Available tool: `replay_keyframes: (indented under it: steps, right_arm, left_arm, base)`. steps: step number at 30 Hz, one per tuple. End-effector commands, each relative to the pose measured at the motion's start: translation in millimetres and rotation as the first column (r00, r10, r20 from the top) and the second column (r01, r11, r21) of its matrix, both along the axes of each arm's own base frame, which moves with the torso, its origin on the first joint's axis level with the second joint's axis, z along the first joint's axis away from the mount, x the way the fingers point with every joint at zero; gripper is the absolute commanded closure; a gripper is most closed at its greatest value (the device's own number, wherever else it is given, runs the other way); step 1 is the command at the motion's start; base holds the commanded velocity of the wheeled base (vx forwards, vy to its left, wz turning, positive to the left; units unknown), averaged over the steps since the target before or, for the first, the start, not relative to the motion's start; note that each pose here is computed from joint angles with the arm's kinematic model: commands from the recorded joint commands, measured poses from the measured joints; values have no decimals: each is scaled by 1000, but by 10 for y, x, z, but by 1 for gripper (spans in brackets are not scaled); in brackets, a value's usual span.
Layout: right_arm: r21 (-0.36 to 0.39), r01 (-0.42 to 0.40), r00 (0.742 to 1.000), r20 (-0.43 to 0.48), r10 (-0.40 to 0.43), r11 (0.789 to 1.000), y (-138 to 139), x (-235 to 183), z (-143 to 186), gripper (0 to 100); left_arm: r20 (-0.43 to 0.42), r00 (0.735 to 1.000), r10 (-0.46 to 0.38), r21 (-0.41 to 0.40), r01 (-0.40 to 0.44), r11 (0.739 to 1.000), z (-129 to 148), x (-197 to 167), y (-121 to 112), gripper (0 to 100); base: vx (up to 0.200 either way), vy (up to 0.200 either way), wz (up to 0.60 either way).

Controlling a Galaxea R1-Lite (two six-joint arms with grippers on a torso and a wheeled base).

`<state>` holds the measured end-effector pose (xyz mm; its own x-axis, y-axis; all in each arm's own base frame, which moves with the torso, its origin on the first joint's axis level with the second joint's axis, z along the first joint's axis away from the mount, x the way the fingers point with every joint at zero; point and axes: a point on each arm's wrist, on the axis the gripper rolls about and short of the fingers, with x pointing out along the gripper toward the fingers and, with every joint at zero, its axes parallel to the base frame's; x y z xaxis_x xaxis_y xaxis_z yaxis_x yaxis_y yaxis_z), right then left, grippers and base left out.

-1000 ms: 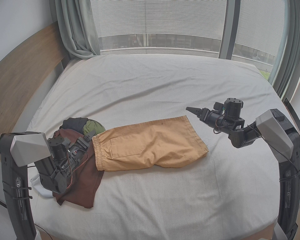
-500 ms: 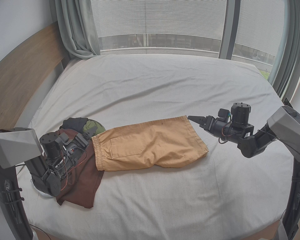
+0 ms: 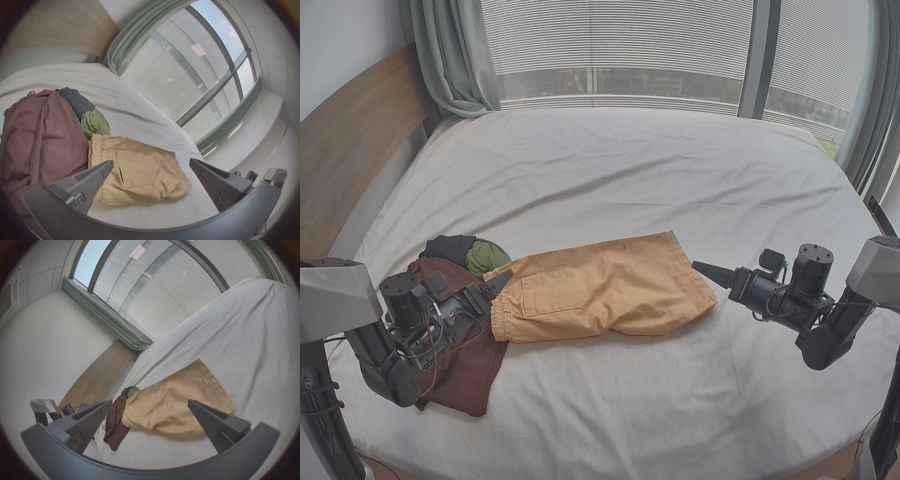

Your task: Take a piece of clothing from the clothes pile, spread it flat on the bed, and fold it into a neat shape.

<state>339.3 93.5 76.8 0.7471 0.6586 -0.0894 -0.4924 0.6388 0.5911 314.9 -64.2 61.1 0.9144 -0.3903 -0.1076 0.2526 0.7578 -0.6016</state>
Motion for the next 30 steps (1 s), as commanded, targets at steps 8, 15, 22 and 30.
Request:
replay_keyframes:
  steps: [8, 15, 22, 30]
  right_arm:
    - [-13, 1, 996, -86, -3, 1000, -41, -104, -211, 0]
    - [-20, -2, 994, -111, 0, 1000, -17, -92, -306, 0]
    - [-29, -15, 990, -143, 11, 999, 45, -79, -478, 0]
    - [-39, -9, 984, -180, 2, 999, 50, -14, -721, 0]
  left_arm:
    - [-3, 1000, -7, 39, 7, 999, -35, -32, -7, 0]
    - [-2, 1000, -5, 60, 6, 998, -44, -49, 7, 0]
    - [38, 999, 3, 222, -12, 975, -94, -55, 116, 0]
    - [38, 999, 27, 248, -36, 968, -125, -44, 121, 0]
  base:
    - [0, 0, 0]
    - [0, 0, 0]
    - [0, 0, 0]
    - [0, 0, 0]
